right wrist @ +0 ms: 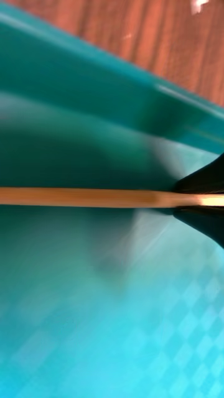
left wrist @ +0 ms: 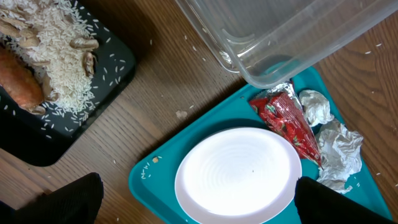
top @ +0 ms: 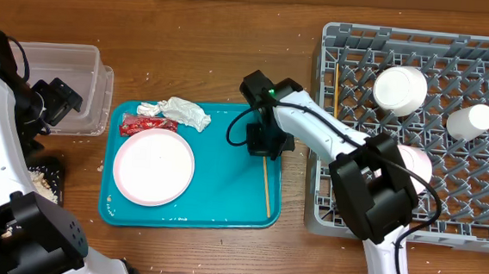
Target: Sort waste into correct bins and load items into the dishwasher
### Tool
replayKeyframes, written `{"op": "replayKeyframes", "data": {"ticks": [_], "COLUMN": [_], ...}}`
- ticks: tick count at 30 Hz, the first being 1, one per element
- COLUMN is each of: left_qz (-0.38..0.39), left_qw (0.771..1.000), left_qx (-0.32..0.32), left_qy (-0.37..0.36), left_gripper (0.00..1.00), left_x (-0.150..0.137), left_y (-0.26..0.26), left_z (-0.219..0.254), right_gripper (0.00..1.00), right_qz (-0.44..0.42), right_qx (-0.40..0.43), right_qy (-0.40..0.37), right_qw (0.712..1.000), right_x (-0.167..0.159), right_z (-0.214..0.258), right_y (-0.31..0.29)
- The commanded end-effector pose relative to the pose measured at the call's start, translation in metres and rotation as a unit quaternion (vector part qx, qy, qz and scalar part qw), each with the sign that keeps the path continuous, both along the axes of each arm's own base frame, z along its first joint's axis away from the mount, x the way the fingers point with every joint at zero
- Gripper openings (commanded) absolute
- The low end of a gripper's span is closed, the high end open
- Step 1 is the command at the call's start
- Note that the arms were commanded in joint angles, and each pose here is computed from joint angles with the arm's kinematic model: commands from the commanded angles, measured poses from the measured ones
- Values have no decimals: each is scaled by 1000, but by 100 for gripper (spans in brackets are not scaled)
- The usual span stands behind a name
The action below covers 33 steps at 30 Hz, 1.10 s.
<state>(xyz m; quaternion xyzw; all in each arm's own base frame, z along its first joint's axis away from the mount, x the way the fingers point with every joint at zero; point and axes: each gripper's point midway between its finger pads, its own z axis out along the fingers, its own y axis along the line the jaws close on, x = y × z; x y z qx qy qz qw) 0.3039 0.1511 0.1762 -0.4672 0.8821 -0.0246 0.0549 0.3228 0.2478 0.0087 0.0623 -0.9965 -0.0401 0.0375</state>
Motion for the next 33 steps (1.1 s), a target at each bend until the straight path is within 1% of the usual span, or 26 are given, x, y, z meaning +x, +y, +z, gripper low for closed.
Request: {"op": "replayKeyframes", "data": {"ticks": [1,3,7,11,13,15,19,23,26,27,30,33], "left_qz": [-7,-7,-7,-7,-7,-7,-7,-7,-7,-7,-7,-7], "left_qw": [1000,1000,1000,1000,1000,1000,1000,1000,1000,1000,1000,1000], "left_qx": [-2,-3,-4,-4,-4,-4,-3,1,3,3,3,3], "left_qy": [5,7,9,9,10,10,7,-1,-3,-3,-3,-3], "left_gripper": [100,100,100,100,100,100,100,100,100,100,100,100], "left_x": [0,-1,-2,-2,-3,-3,-1,2,4,4,4,4], "left_y": [-1,-2,-2,-2,-2,-2,-1,0,1,1,1,1], "left_z": [-2,-3,-3,-3,-3,-3,-3,-2,-2,-2,-2,-2], "right_gripper": [4,4,4,4,4,4,4,4,5,7,24,31], "right_qz": [-7,-23,-6,-18,-50,-78,-98,-74,-75,-75,-80,-79], "right_qx": [17,39,65,73,68,62,51,57,54,53,50,71], "right_qy": [-14,-26,-82,-138,-156,-157,-146,-134,-120,-113,-91,-84], "right_qw": [1000,999,995,988,984,983,983,987,988,989,991,991], "right_x": [16,38,75,105,119,125,130,130,129,129,128,126], "right_z": [26,77,141,188,203,206,198,187,175,168,150,149], "right_y": [10,6,-18,-60,-92,-120,-161,-170,-170,-170,-170,-163]}}
